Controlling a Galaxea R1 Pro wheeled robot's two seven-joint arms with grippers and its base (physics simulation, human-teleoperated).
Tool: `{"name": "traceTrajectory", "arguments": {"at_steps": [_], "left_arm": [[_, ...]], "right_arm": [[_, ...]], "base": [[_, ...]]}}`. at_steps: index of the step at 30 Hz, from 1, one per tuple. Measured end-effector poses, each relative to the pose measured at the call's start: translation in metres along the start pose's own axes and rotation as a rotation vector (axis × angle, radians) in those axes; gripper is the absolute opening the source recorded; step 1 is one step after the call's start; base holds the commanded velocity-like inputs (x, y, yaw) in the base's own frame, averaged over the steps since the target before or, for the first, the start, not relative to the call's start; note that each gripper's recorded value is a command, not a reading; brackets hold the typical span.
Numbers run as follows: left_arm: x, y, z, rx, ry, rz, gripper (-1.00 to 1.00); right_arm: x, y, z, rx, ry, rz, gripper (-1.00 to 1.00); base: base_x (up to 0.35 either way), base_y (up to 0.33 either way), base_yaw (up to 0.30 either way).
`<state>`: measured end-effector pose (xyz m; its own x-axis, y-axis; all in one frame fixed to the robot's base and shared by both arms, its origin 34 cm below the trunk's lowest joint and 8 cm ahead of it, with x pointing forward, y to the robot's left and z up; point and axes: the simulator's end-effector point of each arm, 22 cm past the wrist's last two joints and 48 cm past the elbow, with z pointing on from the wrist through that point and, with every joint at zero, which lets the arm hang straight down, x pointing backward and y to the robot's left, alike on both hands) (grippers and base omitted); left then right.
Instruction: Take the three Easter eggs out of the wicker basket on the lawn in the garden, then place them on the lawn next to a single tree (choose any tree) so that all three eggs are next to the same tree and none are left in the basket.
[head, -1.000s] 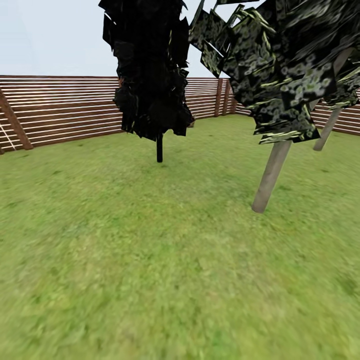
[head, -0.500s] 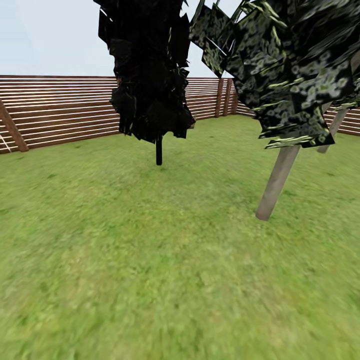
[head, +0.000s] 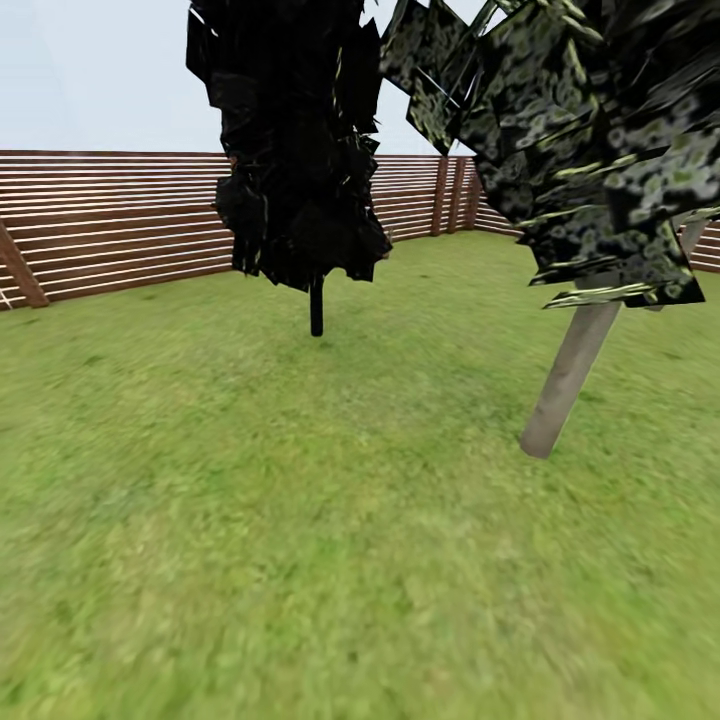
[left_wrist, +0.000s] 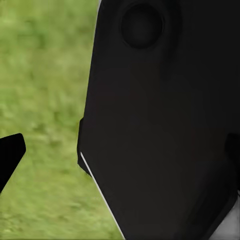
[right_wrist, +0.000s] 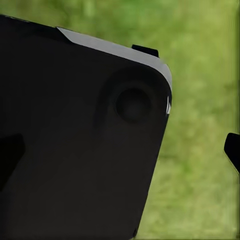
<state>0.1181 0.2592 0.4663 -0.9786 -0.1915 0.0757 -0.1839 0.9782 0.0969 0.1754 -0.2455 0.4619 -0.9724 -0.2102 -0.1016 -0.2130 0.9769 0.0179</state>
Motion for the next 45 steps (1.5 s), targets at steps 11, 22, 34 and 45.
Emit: {"name": "traceTrajectory", "arguments": {"at_steps": [11, 22, 34, 45], "left_arm": [[0.0, -0.0003, 0.0, 0.0, 0.0, 0.0, 1.0], [0.0, -0.0002, 0.0, 0.0, 0.0, 0.0, 1.0], [0.0, -0.0002, 0.0, 0.0, 0.0, 0.0, 1.0], [0.0, -0.0002, 0.0, 0.0, 0.0, 0.0, 1.0]], "right_arm": [[0.0, 0.0001, 0.0, 0.0, 0.0, -0.002, 1.0], [0.0006, -0.0006, -0.0001, 0.0, 0.001, -0.002, 1.0], [0.0002, 0.0002, 0.0, -0.001, 0.001, -0.002, 1.0], [0.0004, 0.0002, 0.0, -0.001, 0.001, -0.002, 1.0]], "base": [[0.335, 0.088, -0.118], [0.327, 0.167, -0.263], [0.304, 0.201, -0.037], [0.303, 0.178, 0.0]]}}
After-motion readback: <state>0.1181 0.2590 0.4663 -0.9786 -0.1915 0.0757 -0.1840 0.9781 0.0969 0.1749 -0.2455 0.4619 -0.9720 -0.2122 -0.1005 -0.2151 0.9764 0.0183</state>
